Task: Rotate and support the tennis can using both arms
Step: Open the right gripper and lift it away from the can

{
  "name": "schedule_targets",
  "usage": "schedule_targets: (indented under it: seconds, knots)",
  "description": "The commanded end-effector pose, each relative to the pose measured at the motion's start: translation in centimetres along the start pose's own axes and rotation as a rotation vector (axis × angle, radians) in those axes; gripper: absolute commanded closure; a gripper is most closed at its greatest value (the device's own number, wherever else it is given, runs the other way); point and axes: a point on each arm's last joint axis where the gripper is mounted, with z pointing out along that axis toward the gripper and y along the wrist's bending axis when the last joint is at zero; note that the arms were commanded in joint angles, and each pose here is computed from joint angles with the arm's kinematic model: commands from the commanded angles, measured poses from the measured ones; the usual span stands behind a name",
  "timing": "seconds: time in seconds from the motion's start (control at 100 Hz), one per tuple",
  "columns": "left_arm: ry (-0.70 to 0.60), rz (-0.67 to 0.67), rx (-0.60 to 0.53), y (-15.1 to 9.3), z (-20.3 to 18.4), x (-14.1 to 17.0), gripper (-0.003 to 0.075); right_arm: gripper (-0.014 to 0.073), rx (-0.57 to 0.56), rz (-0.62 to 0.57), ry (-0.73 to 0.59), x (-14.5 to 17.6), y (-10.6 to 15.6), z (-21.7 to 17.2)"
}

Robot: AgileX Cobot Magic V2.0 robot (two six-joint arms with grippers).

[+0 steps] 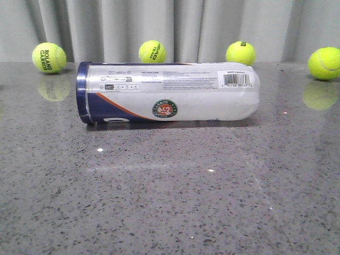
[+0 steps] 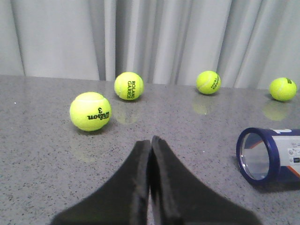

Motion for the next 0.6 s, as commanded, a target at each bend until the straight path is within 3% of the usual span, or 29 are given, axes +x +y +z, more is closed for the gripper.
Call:
schedule_targets:
  seconds: [0.0, 0.26, 0.33, 0.5, 0.59]
  knots:
    - [-0.006, -0.043, 0.006, -0.2, 0.6, -2.3, 0.074, 0.0663, 0.0, -0.002, -0.093, -1.4, 0.1, -0.2]
    - [0.216, -0.076, 0.019, -0.4, 4.3, -4.0, 0.0709, 0.0663, 0.0, -0.002, -0.093, -1.4, 0.1, -0.2]
    - [0.27, -0.09, 0.02, -0.4, 5.4, -4.3, 0.0629, 0.0663, 0.0, -0.002, -0.094, -1.4, 0.1, -0.2]
    - [0.345, -0.124, 0.015, -0.2, 7.9, -4.7, 0.0325, 0.0663, 0.002, -0.005, -0.093, -1.4, 0.1, -0.2]
    - [0.377, -0.171, 0.018, -0.3, 9.2, -4.8, 0.0208, 0.0663, 0.005, -0.009, -0.093, -1.4, 0.1, -0.2]
